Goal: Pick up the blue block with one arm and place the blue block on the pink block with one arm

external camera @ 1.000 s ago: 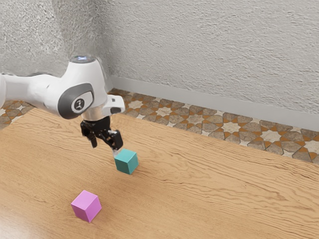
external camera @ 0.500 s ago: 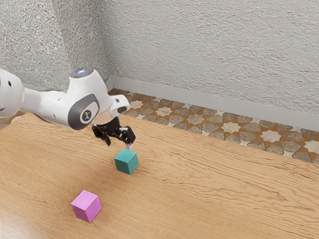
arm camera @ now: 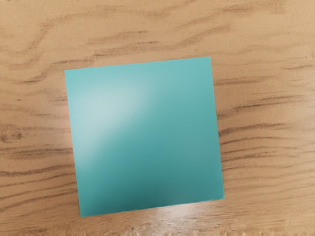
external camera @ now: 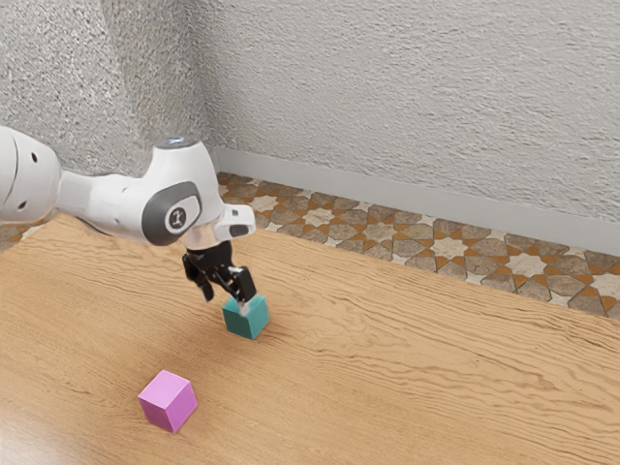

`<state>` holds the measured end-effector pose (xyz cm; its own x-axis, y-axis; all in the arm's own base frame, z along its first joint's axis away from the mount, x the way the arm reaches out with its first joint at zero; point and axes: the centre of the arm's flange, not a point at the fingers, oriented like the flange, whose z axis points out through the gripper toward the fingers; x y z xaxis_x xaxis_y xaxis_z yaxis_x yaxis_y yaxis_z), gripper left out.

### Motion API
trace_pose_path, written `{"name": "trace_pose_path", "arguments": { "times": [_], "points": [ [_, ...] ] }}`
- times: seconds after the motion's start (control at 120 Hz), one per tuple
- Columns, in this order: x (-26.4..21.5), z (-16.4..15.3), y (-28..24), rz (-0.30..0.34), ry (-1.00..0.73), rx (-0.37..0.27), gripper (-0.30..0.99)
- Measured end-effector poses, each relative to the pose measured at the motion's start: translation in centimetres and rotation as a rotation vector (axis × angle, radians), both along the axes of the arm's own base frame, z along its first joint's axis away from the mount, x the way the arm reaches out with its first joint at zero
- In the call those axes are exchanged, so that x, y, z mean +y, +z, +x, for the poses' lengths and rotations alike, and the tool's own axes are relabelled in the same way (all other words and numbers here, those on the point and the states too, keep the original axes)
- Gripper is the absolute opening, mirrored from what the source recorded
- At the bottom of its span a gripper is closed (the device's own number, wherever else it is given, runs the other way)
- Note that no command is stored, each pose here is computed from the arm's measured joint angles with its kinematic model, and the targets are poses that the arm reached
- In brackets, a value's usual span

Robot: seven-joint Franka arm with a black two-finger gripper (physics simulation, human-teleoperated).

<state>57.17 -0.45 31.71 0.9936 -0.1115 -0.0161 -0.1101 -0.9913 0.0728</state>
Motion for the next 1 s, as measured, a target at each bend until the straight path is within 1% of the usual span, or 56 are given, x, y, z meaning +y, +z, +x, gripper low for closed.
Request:
{"name": "trace_pose_path", "arguments": {
  "times": [0.05,0.125,0.217,0.35,0.483,0.725,0.908,1.0],
  "points": [
    [0.4,0.5,-0.1,0.01,-0.031,0.015,0.69],
    [0.5,1.4,-1.2,0.003,-0.069,0.046,0.69],
    [0.0,2.7,-1.0,-0.001,-0.088,0.047,0.69],
    [0.1,2.9,-1.2,0.001,-0.071,0.066,0.69],
    [0.8,2.8,-2.8,0.0,-0.035,0.097,0.69],
    [-1.3,3.9,-2.3,0.002,-0.021,0.07,0.69],
    [-0.8,4.1,-1.6,0.011,0.026,0.02,0.69],
    [-0.5,4.1,-2.0,0.01,0.047,0.009,0.69]
  ]
}}
